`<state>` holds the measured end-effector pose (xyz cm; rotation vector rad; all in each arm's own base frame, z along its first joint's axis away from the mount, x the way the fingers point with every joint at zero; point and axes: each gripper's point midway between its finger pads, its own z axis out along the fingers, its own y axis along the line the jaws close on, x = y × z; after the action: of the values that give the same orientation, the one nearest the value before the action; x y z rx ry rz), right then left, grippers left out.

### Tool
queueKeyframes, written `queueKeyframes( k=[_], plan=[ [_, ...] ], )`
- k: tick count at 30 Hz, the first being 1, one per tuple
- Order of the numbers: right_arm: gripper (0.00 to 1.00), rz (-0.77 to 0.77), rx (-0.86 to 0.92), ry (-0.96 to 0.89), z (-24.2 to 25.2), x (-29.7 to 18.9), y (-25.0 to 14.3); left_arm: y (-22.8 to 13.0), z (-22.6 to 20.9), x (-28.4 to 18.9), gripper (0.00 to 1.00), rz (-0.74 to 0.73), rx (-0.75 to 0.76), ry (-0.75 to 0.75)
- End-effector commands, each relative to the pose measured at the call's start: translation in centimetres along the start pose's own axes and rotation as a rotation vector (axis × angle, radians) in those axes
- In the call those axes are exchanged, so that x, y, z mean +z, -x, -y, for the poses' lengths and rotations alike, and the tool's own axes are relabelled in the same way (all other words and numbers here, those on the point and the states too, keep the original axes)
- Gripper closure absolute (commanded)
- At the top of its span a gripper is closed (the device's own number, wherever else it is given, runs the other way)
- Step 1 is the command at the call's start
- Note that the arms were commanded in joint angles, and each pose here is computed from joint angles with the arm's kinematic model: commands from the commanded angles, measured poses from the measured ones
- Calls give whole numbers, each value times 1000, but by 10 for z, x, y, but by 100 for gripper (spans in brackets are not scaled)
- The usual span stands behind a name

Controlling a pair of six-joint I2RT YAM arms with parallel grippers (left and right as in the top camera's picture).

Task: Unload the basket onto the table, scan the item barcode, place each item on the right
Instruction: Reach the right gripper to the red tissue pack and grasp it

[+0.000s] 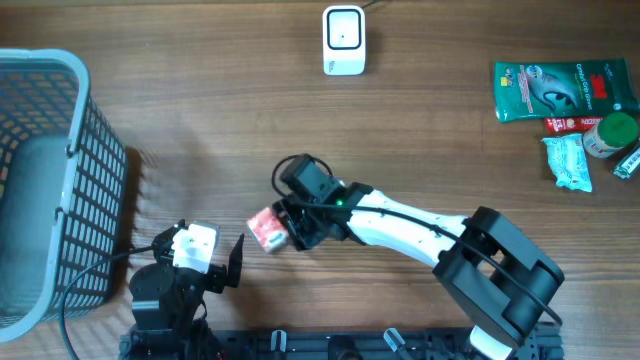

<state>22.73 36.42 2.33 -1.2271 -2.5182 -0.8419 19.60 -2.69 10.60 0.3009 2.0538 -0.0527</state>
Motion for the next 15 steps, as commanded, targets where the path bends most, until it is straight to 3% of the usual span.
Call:
queueKeyframes(
  k=[1,5,12,13,15],
  plan=[
    [47,-78,-98,6,-2,5,-14,0,-1,0,0,5,8,3],
    [47,-120,-108,-57,16,7,-30,0,-1,0,0,6,8,3],
    [48,-21,-166,-13,12,28,-20,0,-1,0,0,5,8,3],
    [51,-21,-167,-15,13,33,-19,0,-1,0,0,5,8,3],
    [72,-37,-167,-24,16,39,-18,0,-1,0,0,5,8,3]
  ],
)
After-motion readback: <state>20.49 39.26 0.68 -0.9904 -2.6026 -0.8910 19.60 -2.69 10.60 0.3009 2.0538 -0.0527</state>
